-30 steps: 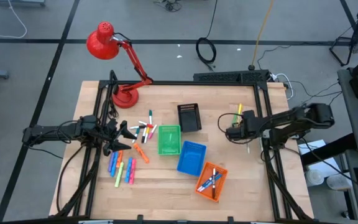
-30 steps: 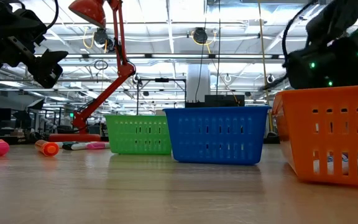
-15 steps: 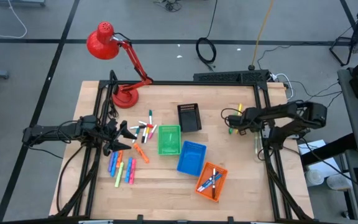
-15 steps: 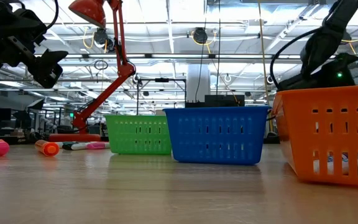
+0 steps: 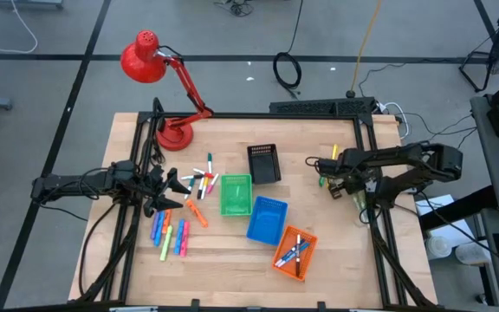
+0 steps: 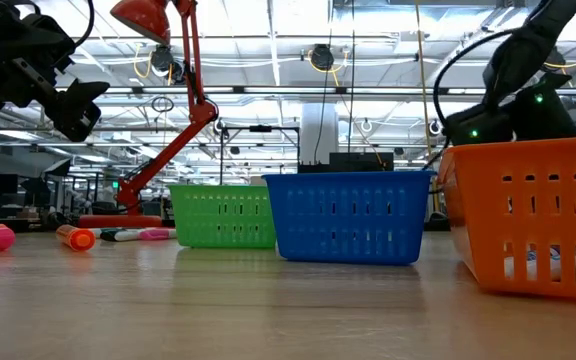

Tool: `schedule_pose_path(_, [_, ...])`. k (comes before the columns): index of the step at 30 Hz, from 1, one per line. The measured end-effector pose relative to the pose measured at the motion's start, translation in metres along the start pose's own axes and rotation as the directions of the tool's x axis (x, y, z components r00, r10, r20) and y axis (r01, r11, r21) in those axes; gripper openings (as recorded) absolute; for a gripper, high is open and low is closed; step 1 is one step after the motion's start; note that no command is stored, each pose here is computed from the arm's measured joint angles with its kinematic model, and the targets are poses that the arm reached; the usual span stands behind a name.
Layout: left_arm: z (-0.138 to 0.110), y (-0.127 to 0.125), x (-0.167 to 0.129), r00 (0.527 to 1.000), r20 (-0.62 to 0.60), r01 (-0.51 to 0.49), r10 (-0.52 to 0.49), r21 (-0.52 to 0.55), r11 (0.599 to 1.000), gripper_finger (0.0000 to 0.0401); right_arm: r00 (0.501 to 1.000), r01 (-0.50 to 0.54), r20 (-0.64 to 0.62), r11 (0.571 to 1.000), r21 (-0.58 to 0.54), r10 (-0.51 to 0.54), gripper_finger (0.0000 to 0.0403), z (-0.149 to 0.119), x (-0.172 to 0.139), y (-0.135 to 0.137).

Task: Pick & Place Markers
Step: Put the right green marker pen into the orange basket

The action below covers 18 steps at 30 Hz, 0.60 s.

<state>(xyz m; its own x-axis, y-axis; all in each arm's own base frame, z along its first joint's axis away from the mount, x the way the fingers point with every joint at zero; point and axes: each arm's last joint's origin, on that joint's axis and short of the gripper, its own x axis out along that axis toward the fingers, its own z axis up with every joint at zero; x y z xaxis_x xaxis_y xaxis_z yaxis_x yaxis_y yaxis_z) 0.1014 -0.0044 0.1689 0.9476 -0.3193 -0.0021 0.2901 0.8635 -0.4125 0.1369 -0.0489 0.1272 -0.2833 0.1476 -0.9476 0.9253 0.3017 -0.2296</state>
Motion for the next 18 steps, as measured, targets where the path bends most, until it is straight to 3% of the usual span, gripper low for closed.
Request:
schedule_pose_path(3, [0.000, 0.000, 0.000, 1.000, 0.000, 0.000, 0.000, 0.000, 1.000, 0.0274, 0.996, -0.086, -0.038, 0.995, -0.057, 0.084, 0.0000, -0.003, -0.006, 0.005])
schedule_pose_path(9, [0.000, 0.000, 0.000, 1.000, 0.000, 0.000, 0.000, 0.000, 1.000, 0.0274, 0.983, -0.182, 0.007, 0.977, -0.113, 0.184, 0.0000, -0.008, -0.023, 0.011])
schedule_pose_path(11, [0.000, 0.000, 0.000, 1.000, -0.001, 0.000, 0.000, 0.000, 1.000, 0.0274, 0.986, -0.153, 0.050, 0.982, -0.114, 0.160, 0.0000, -0.009, -0.029, 0.009])
schedule_pose_path(13, [0.000, 0.000, 0.000, 1.000, 0.000, 0.000, 0.000, 0.000, 1.000, 0.0274, 0.990, -0.064, 0.124, 0.996, -0.059, 0.071, 0.0000, -0.011, -0.037, 0.003])
schedule_pose_path(16, [0.000, 0.000, 0.000, 1.000, 0.000, 0.000, 0.000, 0.000, 1.000, 0.0274, 0.992, 0.054, 0.118, 0.999, 0.002, -0.054, 0.0000, -0.019, -0.046, -0.006])
schedule_pose_path(18, [0.000, 0.000, 0.000, 1.000, 0.000, 0.000, 0.000, 0.000, 1.000, 0.0273, 0.994, 0.035, 0.103, 0.999, -0.016, -0.033, 0.0000, -0.024, -0.048, -0.004])
